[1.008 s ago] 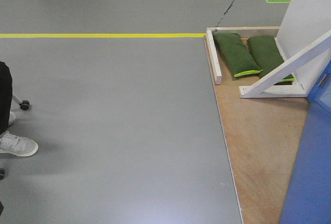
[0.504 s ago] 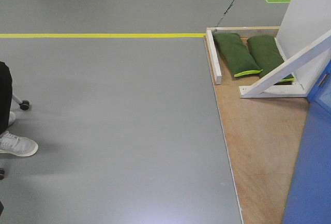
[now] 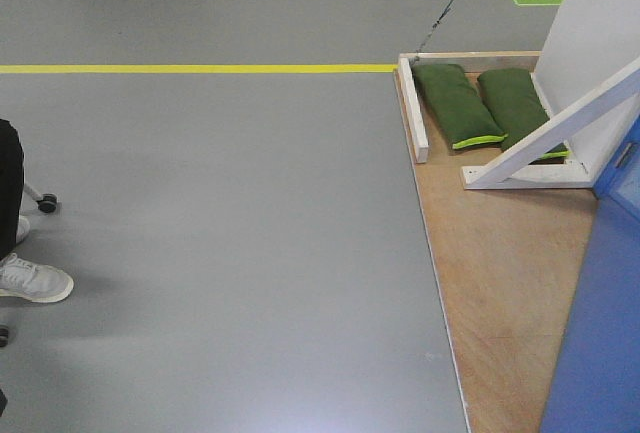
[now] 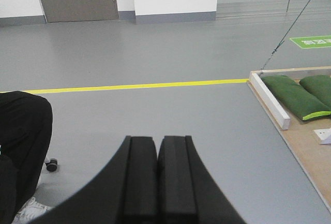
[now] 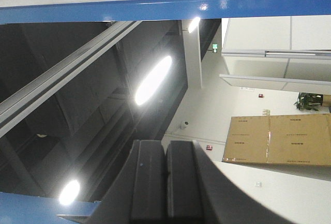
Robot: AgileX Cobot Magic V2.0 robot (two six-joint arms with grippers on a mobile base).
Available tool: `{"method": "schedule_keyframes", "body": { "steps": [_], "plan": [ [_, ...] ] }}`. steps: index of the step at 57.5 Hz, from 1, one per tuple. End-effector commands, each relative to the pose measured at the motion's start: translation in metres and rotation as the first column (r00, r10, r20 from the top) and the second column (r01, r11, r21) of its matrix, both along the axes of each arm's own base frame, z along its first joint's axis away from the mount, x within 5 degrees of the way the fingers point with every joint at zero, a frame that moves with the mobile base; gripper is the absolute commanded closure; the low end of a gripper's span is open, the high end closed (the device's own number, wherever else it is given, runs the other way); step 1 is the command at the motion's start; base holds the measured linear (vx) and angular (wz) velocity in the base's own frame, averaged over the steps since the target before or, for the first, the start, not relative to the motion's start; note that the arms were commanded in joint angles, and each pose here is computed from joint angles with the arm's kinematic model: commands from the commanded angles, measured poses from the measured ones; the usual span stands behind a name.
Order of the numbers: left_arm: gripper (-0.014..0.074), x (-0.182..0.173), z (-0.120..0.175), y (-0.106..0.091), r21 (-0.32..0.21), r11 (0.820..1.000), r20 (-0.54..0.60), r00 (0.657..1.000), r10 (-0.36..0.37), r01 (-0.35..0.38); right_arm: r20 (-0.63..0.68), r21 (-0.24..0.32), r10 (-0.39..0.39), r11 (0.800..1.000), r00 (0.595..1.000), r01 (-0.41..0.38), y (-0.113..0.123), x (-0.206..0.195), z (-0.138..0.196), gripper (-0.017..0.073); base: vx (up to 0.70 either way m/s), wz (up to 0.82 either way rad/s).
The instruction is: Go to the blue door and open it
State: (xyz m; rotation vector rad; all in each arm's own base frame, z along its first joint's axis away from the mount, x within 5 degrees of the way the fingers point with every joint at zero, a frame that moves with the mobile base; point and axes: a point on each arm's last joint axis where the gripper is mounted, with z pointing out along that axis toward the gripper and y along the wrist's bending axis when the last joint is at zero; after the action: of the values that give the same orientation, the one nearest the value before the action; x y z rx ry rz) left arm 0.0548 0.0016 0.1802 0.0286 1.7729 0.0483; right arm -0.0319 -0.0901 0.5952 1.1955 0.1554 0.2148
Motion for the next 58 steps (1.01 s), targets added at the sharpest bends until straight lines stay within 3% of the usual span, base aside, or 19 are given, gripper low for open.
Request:
{"method": "schedule_keyframes", "body": {
  "steps": [1, 15, 26, 31, 38, 44, 58],
  "plan": [
    [0.0521, -0.001, 0.017, -0.001, -0.008, 1.000, 0.122, 0.992, -0.011, 0.012, -0.017, -0.105, -0.031, 0.994, 0.999, 0.029, 0.006, 0.006, 0.011, 0.0547, 0.00, 0.00],
    [0.0521, -0.001, 0.017, -0.001, -0.008, 1.000, 0.122, 0.992, -0.011, 0.012, -0.035, -0.171, -0.156, 0.974, 0.987, 0.147, 0.021, -0.002, 0.016, 0.0547, 0.00, 0.00],
    [0.0521, -0.001, 0.017, -0.001, -0.008, 1.000, 0.122, 0.992, -0.011, 0.012, -0.039, -0.153, -0.172, 0.974, 0.984, 0.164, 0.030, 0.008, 0.015, 0.0547, 0.00, 0.00],
    [0.0521, -0.001, 0.017, -0.001, -0.008, 1.000, 0.122, 0.992, -0.011, 0.012, -0.062, -0.184, -0.249, 0.955, 0.967, 0.234, 0.028, 0.016, 0.016, 0.0547, 0.00, 0.00],
    [0.0521, -0.001, 0.017, -0.001, -0.008, 1.000, 0.122, 0.992, -0.011, 0.012, -0.089, -0.198, -0.349, 0.924, 0.933, 0.327, 0.014, 0.028, 0.018, 0.0547, 0.00, 0.00],
    [0.0521, -0.001, 0.017, -0.001, -0.008, 1.000, 0.122, 0.992, -0.011, 0.012, -0.136, -0.217, -0.375, 0.914, 0.917, 0.342, -0.003, 0.042, 0.017, 0.0547, 0.00, 0.00],
    [0.0521, -0.001, 0.017, -0.001, -0.008, 1.000, 0.122, 0.992, -0.011, 0.012, -0.279, -0.177, -0.315, 0.945, 0.907, 0.274, -0.062, 0.094, 0.002, 0.0547, 0.00, 0.00]
  ]
}}
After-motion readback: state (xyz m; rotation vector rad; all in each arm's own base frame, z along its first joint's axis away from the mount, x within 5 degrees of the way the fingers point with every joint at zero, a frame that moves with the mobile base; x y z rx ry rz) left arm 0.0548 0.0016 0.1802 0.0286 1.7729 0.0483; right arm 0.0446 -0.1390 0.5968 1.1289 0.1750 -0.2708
